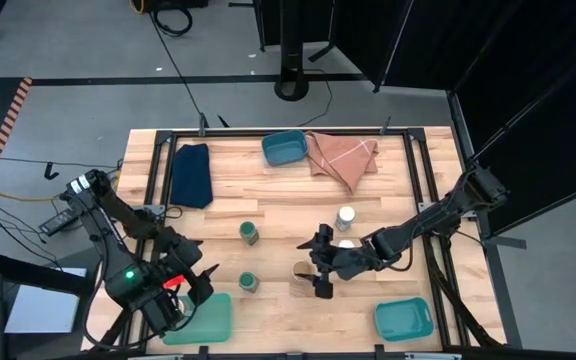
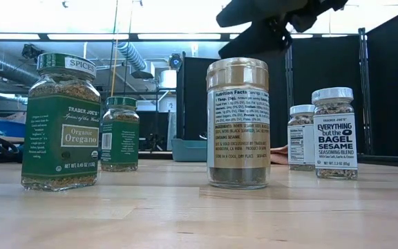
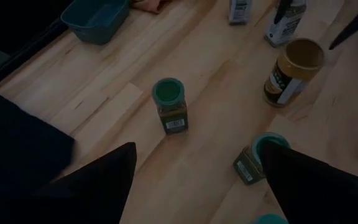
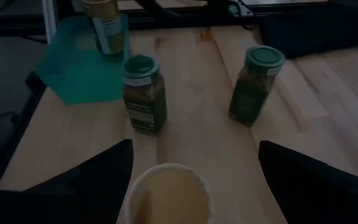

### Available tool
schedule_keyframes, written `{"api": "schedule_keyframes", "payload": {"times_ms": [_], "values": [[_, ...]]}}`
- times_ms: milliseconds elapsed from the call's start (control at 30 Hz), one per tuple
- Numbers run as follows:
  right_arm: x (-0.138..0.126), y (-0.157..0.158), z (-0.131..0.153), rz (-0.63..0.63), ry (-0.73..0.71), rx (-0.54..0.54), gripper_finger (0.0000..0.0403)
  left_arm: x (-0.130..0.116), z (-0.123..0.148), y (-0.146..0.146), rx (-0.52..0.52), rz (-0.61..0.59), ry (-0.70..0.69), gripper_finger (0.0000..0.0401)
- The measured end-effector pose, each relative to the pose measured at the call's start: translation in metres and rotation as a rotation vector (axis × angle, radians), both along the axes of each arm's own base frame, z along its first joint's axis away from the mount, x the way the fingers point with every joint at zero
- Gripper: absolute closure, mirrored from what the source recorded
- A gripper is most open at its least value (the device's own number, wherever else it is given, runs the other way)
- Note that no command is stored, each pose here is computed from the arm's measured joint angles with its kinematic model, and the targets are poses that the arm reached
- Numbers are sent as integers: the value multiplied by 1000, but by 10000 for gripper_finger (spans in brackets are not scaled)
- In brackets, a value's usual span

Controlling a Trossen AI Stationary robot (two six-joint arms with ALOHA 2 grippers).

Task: Sort spices by type
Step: Put the brown seasoning bottle into the light green bin

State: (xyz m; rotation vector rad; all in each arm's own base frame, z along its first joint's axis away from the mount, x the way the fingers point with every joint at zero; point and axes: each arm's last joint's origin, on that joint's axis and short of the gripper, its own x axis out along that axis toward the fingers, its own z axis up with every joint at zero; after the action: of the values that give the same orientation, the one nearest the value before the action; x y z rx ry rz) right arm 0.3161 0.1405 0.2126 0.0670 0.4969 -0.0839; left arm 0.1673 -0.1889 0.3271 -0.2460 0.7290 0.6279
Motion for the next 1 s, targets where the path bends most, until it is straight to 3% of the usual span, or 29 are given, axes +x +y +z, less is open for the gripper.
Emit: {"api": "schedule_keyframes", "payload": {"times_ms": [400,667,1000], "values": [[-1,2,-1,-3,-2,-11,40,0,0,0,2,0,-3,55],[5,8,-22,0,43,3,8,0,0,0,2,0,-8,55],[7,9,-32,-3,81,16,14,1,1,0,13,2,-27,55]]}}
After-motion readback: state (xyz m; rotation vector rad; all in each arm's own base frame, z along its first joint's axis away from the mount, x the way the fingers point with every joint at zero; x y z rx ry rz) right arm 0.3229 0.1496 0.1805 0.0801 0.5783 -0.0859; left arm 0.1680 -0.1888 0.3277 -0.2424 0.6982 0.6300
